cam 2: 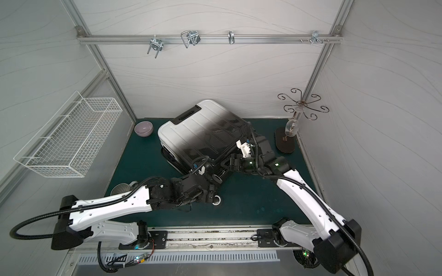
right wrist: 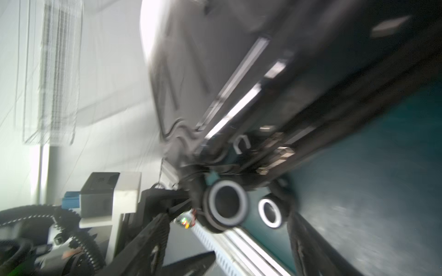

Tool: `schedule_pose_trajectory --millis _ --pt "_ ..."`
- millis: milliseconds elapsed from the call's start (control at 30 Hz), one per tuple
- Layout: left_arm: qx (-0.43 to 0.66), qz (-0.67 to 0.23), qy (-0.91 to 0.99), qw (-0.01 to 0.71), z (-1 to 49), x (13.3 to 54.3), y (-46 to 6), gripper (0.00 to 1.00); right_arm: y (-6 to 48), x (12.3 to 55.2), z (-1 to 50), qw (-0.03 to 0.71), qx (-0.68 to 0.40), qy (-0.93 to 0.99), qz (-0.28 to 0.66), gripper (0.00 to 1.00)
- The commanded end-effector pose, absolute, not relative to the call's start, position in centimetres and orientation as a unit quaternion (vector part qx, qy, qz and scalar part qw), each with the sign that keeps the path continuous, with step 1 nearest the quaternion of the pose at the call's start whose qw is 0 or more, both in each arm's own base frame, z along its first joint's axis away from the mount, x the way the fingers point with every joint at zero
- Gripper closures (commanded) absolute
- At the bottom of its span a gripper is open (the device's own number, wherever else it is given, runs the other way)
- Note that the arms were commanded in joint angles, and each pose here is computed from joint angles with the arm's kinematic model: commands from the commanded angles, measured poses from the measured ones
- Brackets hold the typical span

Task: Close the suitcase zippers
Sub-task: Adjust the suitcase at the center of the board.

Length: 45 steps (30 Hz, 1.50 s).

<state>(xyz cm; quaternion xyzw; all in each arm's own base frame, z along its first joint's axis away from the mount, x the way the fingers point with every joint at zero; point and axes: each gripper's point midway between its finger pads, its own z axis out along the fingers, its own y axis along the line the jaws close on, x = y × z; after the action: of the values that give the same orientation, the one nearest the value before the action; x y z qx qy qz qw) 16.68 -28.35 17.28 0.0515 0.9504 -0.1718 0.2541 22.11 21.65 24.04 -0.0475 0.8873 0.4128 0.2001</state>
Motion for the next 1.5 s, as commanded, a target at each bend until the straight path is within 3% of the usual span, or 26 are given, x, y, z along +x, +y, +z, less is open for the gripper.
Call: schedule_pose_trajectory --millis 0,233,300,500,733,867,933,1000,1100,1167,1367,1467 --pt "0.006 -0.203 0.931 0.303 20.9 19.0 -30.6 0.01 19.0 21.2 19.6 0.166 -0.021 0.917 0.361 0.21" --pt "-0.096 -0.166 0.938 0.289 18.3 20.7 -32.3 0.01 18.4 22.5 18.7 0.181 -0.003 0.919 0.351 0.21" --pt "-0.104 -0.172 0.932 0.301 17.6 21.4 -33.2 0.05 18.1 22.8 18.8 0.186 0.001 0.917 0.353 0.21" --pt "-0.124 -0.056 0.928 0.346 15.7 22.9 -29.5 0.13 17.6 22.8 17.5 0.187 -0.005 0.915 0.359 0.21" --pt "-0.144 -0.097 0.907 0.384 16.1 25.2 -27.0 0.42 18.4 22.8 15.5 0.162 0.000 0.913 0.374 0.23" --pt "-0.088 -0.107 0.911 0.389 16.9 25.6 -26.7 0.64 18.1 22.8 15.2 0.166 0.000 0.918 0.359 0.23" --pt "-0.059 -0.095 0.913 0.392 17.7 25.0 -25.4 0.69 18.2 22.8 15.4 0.166 -0.002 0.918 0.359 0.24" --pt "-0.055 -0.091 0.913 0.395 18.2 24.4 -23.7 0.63 18.6 22.8 15.6 0.168 -0.008 0.917 0.361 0.24" --pt "-0.068 -0.142 0.909 0.386 18.9 24.4 -23.9 0.36 19.6 22.7 15.2 0.176 -0.029 0.924 0.338 0.24" --pt "-0.068 -0.154 0.910 0.378 19.1 24.5 -24.7 0.25 19.9 22.8 14.7 0.176 -0.039 0.930 0.319 0.24" --pt "-0.096 -0.109 0.926 0.348 17.2 24.5 -24.0 0.11 20.5 22.4 14.4 0.173 -0.051 0.932 0.314 0.24" --pt "-0.114 -0.091 0.927 0.344 16.5 25.1 -23.1 0.11 20.6 22.3 14.1 0.170 -0.050 0.933 0.313 0.24"
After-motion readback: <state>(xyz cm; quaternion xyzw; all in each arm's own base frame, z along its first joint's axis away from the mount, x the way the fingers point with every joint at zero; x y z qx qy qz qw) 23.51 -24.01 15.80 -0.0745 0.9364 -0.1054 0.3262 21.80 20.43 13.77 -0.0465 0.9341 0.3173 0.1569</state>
